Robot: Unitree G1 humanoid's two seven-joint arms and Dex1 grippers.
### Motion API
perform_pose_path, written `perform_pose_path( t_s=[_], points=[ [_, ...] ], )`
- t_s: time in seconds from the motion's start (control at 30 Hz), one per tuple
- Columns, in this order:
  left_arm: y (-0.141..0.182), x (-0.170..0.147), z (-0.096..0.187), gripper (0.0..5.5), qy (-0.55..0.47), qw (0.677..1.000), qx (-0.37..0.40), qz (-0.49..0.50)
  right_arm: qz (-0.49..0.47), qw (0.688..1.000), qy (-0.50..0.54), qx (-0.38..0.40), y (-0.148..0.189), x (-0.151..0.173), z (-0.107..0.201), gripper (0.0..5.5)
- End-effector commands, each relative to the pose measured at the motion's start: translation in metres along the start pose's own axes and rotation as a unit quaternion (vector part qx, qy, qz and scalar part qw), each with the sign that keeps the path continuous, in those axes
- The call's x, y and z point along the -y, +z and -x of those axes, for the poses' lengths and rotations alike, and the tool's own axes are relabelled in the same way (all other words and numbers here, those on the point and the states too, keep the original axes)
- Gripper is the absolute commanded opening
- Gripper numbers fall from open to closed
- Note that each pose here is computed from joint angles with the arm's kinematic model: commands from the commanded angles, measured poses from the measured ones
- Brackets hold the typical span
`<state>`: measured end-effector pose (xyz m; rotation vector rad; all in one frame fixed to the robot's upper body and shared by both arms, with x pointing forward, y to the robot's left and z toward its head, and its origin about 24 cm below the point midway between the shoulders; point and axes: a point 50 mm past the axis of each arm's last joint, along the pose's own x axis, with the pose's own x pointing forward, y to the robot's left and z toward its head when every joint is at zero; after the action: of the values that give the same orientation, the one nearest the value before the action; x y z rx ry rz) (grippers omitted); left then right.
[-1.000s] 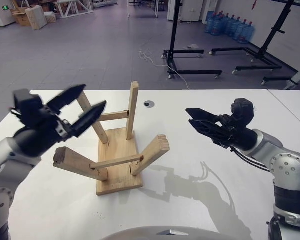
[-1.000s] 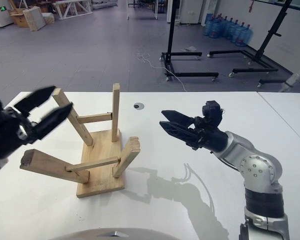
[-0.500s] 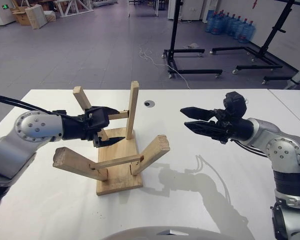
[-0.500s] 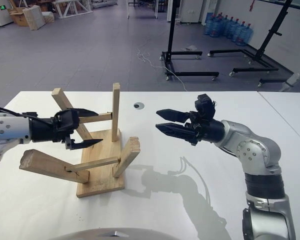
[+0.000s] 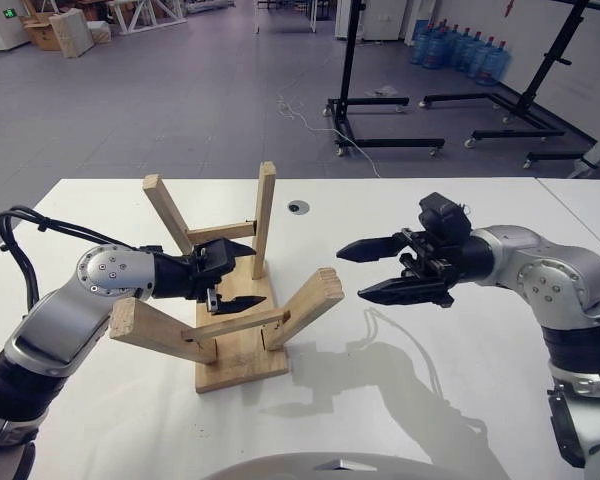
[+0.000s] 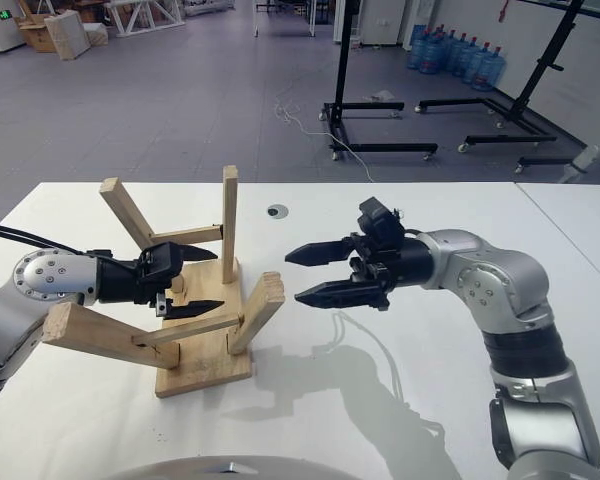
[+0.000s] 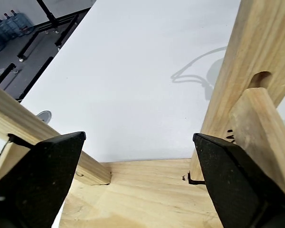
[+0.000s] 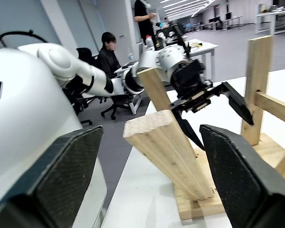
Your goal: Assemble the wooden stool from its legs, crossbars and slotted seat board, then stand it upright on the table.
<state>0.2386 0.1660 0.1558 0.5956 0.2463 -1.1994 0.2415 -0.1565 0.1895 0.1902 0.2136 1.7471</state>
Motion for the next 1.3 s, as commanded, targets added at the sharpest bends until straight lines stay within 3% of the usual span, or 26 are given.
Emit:
perform_pose_path(
  t_s=[0.03,0.7,1.3],
  points=[
    [0.000,-0.001,-0.004,4.15,-0.012,1.000,-0.004,0.002,0.037,0.999,0.017,-0.020,-0.004,0.006,-0.014,3.74],
    [0.006,0.022,-0.019,4.15,-0.101,0.995,0.003,0.016,0.093,0.995,0.040,-0.006,-0.017,0.032,-0.043,3.74],
    [0.006,0.013,-0.019,4.15,-0.056,0.998,0.012,0.019,0.123,0.988,0.094,-0.022,-0.011,0.020,-0.066,3.74]
  ],
)
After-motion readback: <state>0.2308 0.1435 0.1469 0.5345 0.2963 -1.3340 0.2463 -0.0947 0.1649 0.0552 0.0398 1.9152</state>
